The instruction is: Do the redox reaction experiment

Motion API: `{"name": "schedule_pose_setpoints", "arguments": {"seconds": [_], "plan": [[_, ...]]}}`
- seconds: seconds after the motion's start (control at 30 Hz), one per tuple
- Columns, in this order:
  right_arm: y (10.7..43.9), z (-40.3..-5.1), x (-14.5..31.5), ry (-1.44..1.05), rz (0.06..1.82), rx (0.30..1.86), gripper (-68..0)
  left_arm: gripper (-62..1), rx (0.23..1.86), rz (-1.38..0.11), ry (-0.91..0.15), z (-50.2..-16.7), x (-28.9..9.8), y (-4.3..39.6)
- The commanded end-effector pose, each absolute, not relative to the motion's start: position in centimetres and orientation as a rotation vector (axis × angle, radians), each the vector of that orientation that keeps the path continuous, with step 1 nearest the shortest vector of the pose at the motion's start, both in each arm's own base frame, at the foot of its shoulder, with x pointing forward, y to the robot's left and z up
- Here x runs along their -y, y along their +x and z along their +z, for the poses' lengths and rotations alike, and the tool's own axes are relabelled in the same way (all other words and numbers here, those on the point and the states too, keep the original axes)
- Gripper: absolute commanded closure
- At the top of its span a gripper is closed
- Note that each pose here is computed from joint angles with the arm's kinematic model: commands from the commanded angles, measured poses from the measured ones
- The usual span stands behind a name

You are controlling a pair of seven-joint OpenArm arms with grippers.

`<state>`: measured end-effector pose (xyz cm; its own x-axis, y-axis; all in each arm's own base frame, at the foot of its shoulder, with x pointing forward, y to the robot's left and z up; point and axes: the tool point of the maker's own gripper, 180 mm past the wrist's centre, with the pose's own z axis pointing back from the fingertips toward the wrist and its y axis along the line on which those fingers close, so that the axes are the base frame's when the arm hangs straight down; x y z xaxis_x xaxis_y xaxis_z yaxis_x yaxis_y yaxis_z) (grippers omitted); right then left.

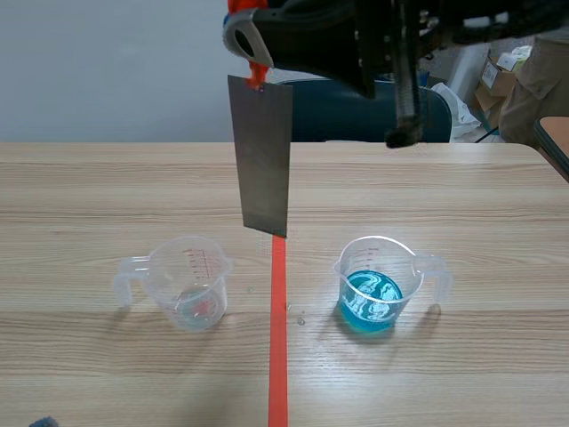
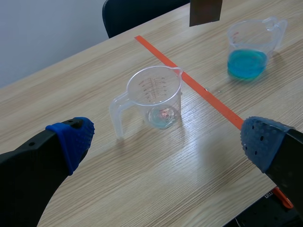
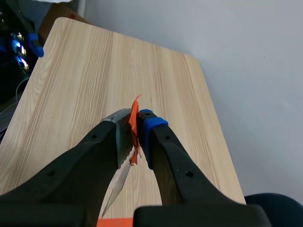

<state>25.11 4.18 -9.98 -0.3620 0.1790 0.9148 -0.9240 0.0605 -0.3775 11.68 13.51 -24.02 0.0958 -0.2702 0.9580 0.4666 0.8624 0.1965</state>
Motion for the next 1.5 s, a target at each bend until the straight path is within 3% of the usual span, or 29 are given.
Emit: {"name": "schedule_pose_setpoints", "arguments": {"seconds": [0.0, 0.47, 0.97, 1.47], "plan": [[25.1, -8.9, -4.7, 0.838, 1.484, 1.420, -0.6, -62.3, 1.396, -0.536, -0.181, -23.5, -13.2, 11.8], [28.1, -9.4, -9.3, 0.918, 1.421, 1.373, -0.6, -62.3, 1.396, -0.536, -0.181, -23.5, -13.2, 11.8], [27.4, -11.6, -13.3, 1.002, 1.424, 1.263, -0.6, -62.3, 1.371, -0.537, -0.173, -24.0, -13.4, 11.8], [27.1, -11.9, -14.0, 1.009, 1.430, 1.244, -0.6, -62.3, 1.372, -0.537, -0.173, -24.0, -13.3, 11.8]]}}
